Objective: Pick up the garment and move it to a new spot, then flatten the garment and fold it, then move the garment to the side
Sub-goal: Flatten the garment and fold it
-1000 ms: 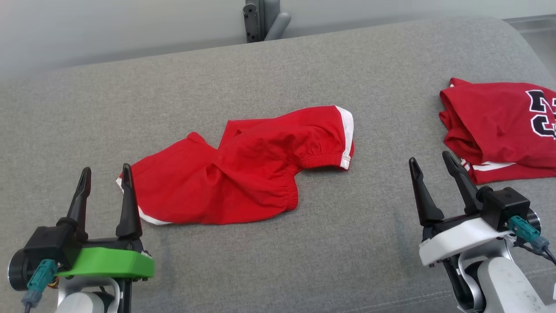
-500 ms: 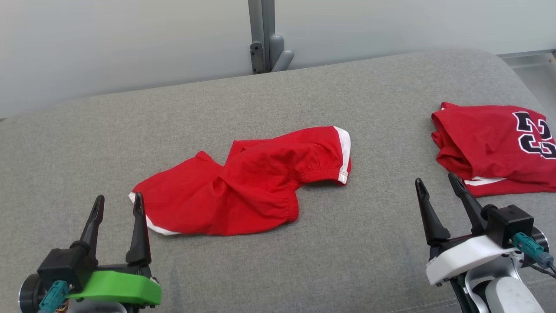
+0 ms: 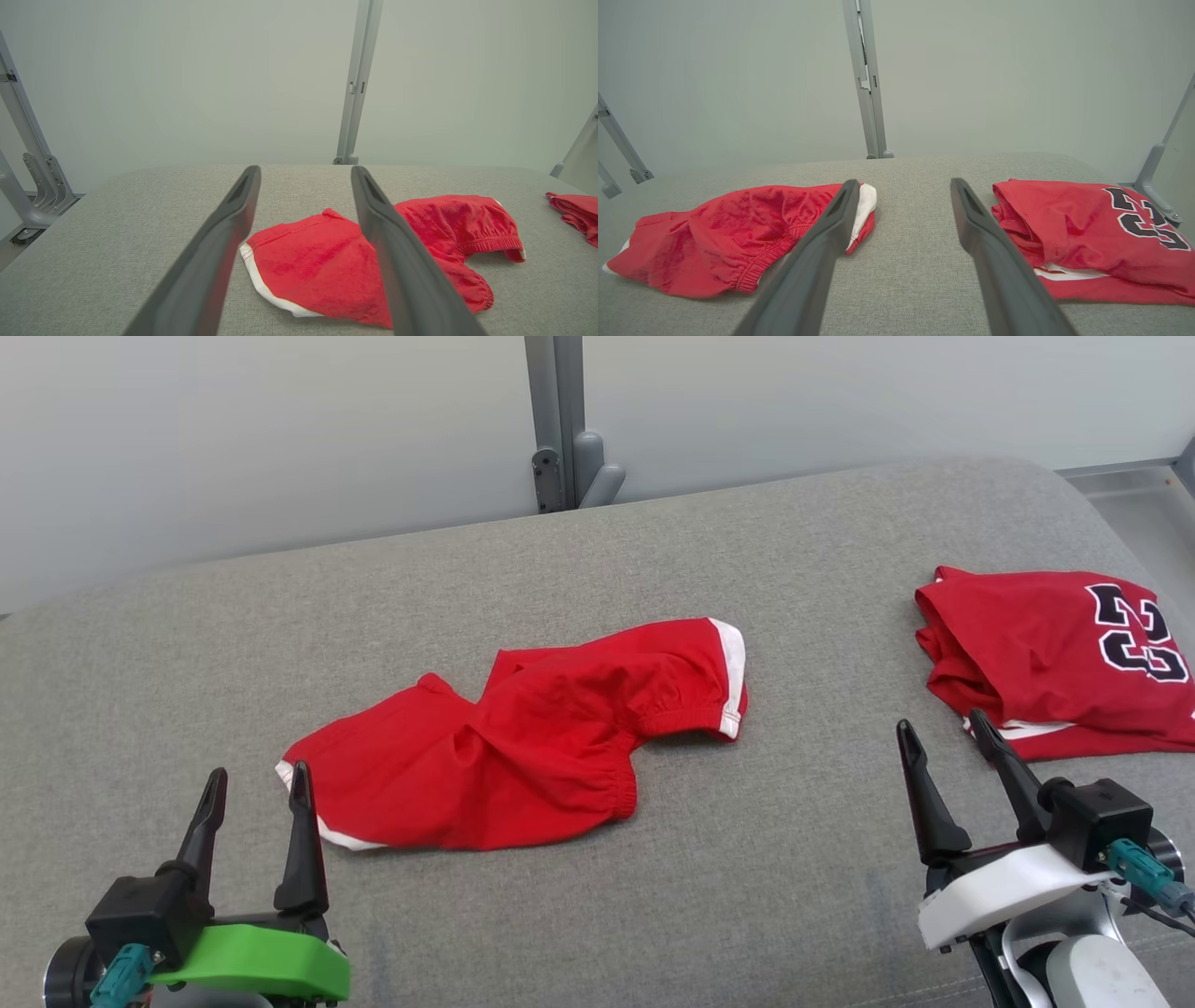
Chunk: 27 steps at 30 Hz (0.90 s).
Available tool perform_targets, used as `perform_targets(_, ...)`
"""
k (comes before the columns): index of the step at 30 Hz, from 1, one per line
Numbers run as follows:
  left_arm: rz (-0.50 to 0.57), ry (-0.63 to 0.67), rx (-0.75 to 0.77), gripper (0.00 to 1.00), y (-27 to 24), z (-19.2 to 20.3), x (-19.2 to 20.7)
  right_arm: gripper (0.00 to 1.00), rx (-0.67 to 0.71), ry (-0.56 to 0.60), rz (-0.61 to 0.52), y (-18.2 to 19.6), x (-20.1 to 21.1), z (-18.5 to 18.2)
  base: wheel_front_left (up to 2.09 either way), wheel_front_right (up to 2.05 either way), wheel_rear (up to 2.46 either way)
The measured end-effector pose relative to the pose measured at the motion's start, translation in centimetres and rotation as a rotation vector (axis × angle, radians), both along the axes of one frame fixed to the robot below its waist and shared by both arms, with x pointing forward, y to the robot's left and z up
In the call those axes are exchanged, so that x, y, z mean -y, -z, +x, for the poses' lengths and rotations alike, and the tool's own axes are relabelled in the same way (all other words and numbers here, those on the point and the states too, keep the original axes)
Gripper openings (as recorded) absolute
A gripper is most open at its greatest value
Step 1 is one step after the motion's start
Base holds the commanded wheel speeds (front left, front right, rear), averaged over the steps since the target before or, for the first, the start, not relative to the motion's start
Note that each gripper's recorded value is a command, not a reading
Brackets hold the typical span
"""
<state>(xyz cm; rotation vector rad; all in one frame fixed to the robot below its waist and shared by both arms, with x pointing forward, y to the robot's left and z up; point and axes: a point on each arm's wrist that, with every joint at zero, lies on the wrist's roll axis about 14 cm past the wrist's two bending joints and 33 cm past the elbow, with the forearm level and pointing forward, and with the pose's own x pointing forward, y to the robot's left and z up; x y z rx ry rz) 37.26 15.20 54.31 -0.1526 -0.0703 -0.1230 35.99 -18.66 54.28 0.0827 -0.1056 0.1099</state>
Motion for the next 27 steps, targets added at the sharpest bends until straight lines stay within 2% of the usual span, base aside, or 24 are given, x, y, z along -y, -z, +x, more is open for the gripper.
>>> perform_targets(21,-0.002,-0.006,-0.015,1.00,0.5,0.2,-0.1,1.00,-0.002,-0.001,-0.003,0.1,-0.1,0.4,0.00,0.00,0.00)
perform_targets(27,-0.005,-0.012,0.009,1.00,-0.1,0.8,-0.4,1.00,-0.070,-0.106,-0.020,2.0,-3.1,1.5,0.00,0.00,0.00)
